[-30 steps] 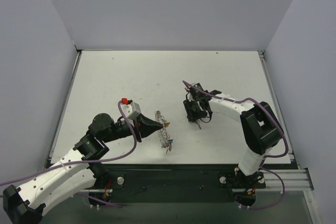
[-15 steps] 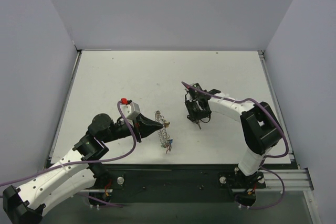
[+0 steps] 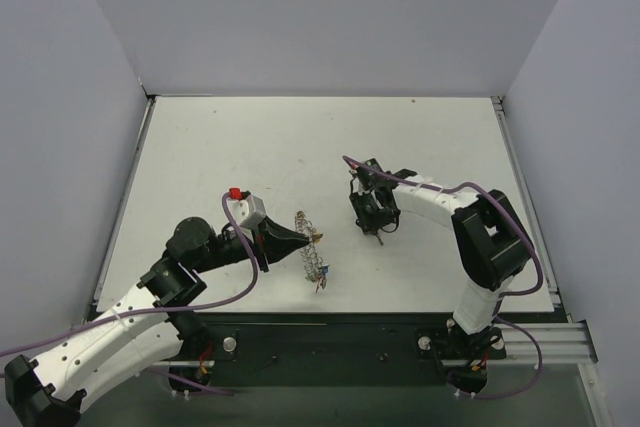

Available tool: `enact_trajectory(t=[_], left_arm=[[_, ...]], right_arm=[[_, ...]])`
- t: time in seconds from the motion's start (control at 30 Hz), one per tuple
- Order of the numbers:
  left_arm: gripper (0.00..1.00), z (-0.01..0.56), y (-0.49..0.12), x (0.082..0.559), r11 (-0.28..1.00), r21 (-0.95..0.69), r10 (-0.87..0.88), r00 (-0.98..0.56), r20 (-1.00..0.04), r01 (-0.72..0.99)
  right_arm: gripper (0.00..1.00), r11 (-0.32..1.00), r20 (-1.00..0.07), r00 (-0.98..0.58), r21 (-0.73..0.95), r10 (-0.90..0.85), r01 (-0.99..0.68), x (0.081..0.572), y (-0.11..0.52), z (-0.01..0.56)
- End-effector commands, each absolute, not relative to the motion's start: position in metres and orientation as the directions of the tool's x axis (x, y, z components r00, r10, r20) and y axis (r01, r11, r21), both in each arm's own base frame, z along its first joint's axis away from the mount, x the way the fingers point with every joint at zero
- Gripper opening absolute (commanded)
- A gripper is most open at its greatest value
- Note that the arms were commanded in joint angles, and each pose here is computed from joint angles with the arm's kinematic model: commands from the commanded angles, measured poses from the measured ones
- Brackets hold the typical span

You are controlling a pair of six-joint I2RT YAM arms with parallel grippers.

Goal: Put the keys on the keyring

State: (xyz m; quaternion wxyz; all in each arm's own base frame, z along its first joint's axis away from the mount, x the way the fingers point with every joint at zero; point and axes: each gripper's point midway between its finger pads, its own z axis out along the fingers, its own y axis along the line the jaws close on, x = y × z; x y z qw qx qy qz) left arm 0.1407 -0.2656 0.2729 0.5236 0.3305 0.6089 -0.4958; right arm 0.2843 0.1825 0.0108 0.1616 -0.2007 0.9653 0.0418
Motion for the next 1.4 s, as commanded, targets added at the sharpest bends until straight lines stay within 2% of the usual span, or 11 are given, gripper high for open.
enact_trajectory(t=[0.0, 0.07, 0.1, 0.2, 0.3, 0.7, 1.07, 1.13, 1.2, 1.23, 1.37], left_arm=[[0.00, 0.300, -0.264, 0.139, 0.268, -0.219, -0.188, -0.172, -0.967, 0.938], [0.00, 0.300, -0.264, 0.139, 0.268, -0.219, -0.189, -0.172, -0.967, 0.938], [0.00, 0.300, -0.263, 0.139, 0.270, -0.218, -0.190, -0.170, -0.967, 0.938], [0.00, 0.299, -0.263, 0.140, 0.274, -0.219, -0.190, -0.171, -0.967, 0.936], [0.00, 0.299, -0.263, 0.139, 0.273, -0.218, -0.189, -0.170, -0.967, 0.937], [0.00, 0.302, -0.261, 0.142, 0.292, -0.209, -0.178, -0.162, -0.971, 0.933], [0.00, 0.306, -0.260, 0.145, 0.319, -0.195, -0.126, -0.163, -0.979, 0.927], [0.00, 0.308, -0.260, 0.145, 0.319, -0.191, -0.120, -0.160, -0.980, 0.928], [0.00, 0.313, -0.261, 0.146, 0.321, -0.179, -0.114, -0.150, -0.982, 0.930], [0.00, 0.312, -0.261, 0.145, 0.322, -0.179, -0.102, -0.154, -0.983, 0.930], [0.00, 0.315, -0.262, 0.146, 0.325, -0.159, -0.064, -0.146, -0.987, 0.932]], right_arm=[[0.31, 0.913, -0.293, -0.875, 0.014, -0.386, -0.407, 0.280, 0.180, 0.010], [0.26, 0.913, -0.286, -0.877, 0.019, -0.387, -0.409, 0.279, 0.180, 0.009], [0.17, 0.914, -0.284, -0.879, 0.022, -0.383, -0.405, 0.279, 0.181, 0.009], [0.05, 0.916, -0.282, -0.883, 0.035, -0.375, -0.400, 0.278, 0.181, 0.009], [0.00, 0.917, -0.291, -0.884, 0.047, -0.366, -0.396, 0.279, 0.183, 0.013], [0.00, 0.915, -0.415, -0.857, 0.120, -0.306, -0.385, 0.285, 0.194, 0.060], [0.00, 0.857, -0.687, -0.721, 0.312, -0.096, -0.411, 0.285, 0.212, 0.152], [0.00, 0.813, -0.750, -0.662, 0.382, -0.005, -0.439, 0.284, 0.221, 0.185], [0.00, 0.765, -0.761, -0.647, 0.438, 0.037, -0.472, 0.273, 0.227, 0.191], [0.00, 0.723, -0.800, -0.589, 0.472, 0.111, -0.504, 0.273, 0.232, 0.218], [0.00, 0.551, -0.849, -0.507, 0.497, 0.149, -0.670, 0.248, 0.251, 0.257]])
